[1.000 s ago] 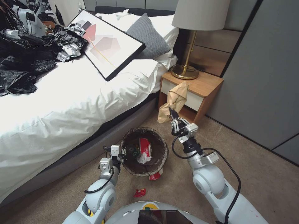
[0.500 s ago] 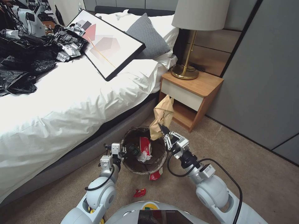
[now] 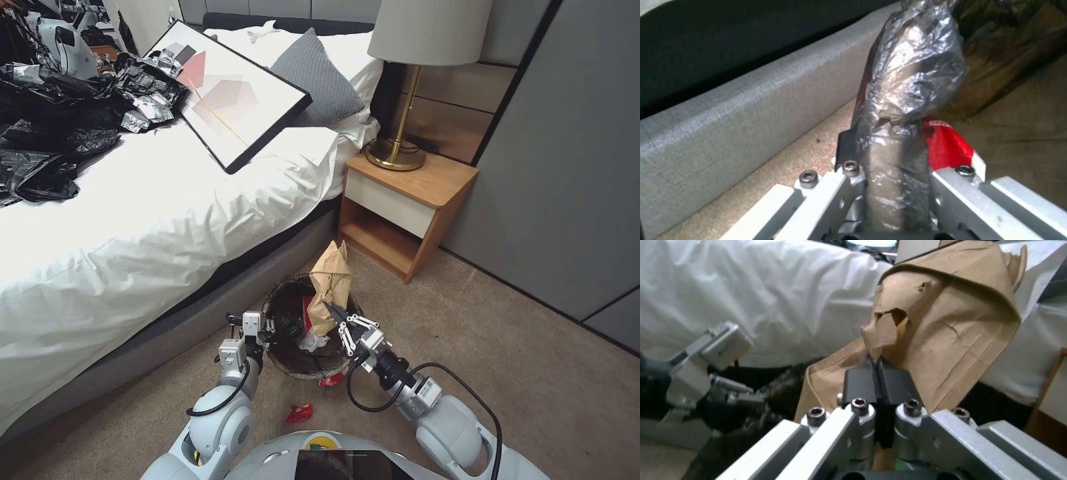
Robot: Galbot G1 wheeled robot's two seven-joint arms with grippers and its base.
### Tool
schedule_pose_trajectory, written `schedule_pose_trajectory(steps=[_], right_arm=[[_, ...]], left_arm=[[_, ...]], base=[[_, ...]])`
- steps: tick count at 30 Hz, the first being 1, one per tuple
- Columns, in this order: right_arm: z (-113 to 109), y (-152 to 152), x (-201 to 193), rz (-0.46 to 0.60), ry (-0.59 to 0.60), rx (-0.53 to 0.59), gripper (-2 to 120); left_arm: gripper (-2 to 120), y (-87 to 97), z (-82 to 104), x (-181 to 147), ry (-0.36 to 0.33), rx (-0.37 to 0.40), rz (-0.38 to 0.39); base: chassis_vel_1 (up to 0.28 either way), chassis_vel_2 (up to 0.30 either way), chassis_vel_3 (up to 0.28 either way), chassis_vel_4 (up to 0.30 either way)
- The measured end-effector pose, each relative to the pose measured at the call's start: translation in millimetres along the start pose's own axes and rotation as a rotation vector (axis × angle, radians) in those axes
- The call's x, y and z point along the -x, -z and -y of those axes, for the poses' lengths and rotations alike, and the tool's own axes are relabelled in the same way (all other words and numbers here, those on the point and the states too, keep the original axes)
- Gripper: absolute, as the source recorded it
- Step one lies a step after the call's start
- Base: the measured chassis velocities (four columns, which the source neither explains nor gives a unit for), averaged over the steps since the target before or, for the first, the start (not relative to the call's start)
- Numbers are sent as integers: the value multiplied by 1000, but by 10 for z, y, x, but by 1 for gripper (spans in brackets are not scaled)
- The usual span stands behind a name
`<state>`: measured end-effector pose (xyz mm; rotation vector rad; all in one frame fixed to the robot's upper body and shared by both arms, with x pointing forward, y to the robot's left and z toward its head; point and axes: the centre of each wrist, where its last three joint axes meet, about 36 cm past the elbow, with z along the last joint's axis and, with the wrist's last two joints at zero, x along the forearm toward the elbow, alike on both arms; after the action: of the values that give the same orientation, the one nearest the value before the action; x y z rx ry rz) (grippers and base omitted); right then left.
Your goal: Pick up the trash bin, then pick up the garbage from the floor and place it into the trash bin.
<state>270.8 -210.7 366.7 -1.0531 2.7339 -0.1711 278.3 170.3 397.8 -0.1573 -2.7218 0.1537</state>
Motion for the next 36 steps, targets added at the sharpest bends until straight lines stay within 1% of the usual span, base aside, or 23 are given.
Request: schedule_pose_trajectory(steps=[6,7,11,12,14,16,17,19,20,22,23,26,27,28,29,30,31,34,35,36], right_arm=[[-2,-116,-14,-28,8,-3,0],[-16,-184,-38,-46,14,-7,0],[-52,-278,-79,-68,20,-10,0],[-59,-301,-88,-75,18,-12,-2],[-59,-310,-88,-76,16,-13,0],[-47,-320,-70,-75,3,-19,11],[-47,-320,-70,-75,3,-19,11],[-45,-321,-54,-74,-5,-21,22],[-45,-321,-54,-74,-5,-21,22],[-51,-323,-52,-75,-10,-22,32],[-51,-323,-52,-75,-10,-22,32],[-63,-329,-62,-78,-13,-24,47],[-63,-329,-62,-78,-13,-24,47],[-67,-334,-66,-80,-14,-24,53],[-68,-337,-68,-80,-14,-25,55],[-71,-342,-67,-80,-16,-26,62],[-71,-342,-67,-80,-16,-26,62],[-76,-346,-63,-79,-20,-27,76],[-76,-346,-63,-79,-20,-27,76],[-77,-346,-62,-79,-20,-27,82]], left_arm=[[3,-2,17,-14,0,-3,2],[3,0,26,-15,0,-5,3],[3,2,34,-16,-1,-6,4],[3,5,39,-17,-3,-6,5],[3,6,42,-19,-4,-6,5],[3,6,53,-20,-7,-7,5],[3,6,53,-20,-7,-7,5],[3,-2,68,-20,-10,-9,2],[3,-2,68,-20,-10,-9,2],[3,-12,78,-14,-13,-9,-1],[3,-12,78,-14,-13,-9,-1],[3,-7,81,-6,-13,-9,0],[3,-7,81,-6,-13,-9,0],[3,-5,82,-5,-14,-9,0],[3,-5,82,-5,-13,-9,0],[3,-3,82,-4,-13,-9,0],[3,-3,82,-4,-13,-9,0],[3,-12,86,1,-14,-9,-2],[3,-12,86,1,-14,-9,-2],[3,-13,89,5,-14,-10,-3]], base=[[0,0,0,0],[0,0,0,0],[0,0,0,0],[0,0,0,0],[0,0,0,0],[0,0,0,0],[0,0,0,0],[0,0,0,0],[0,0,0,0],[0,0,0,0],[0,0,0,0],[0,0,0,0],[0,0,0,0],[0,0,0,0],[0,0,0,0],[0,0,0,0],[0,0,0,0],[0,0,0,0],[0,0,0,0],[0,0,0,0]])
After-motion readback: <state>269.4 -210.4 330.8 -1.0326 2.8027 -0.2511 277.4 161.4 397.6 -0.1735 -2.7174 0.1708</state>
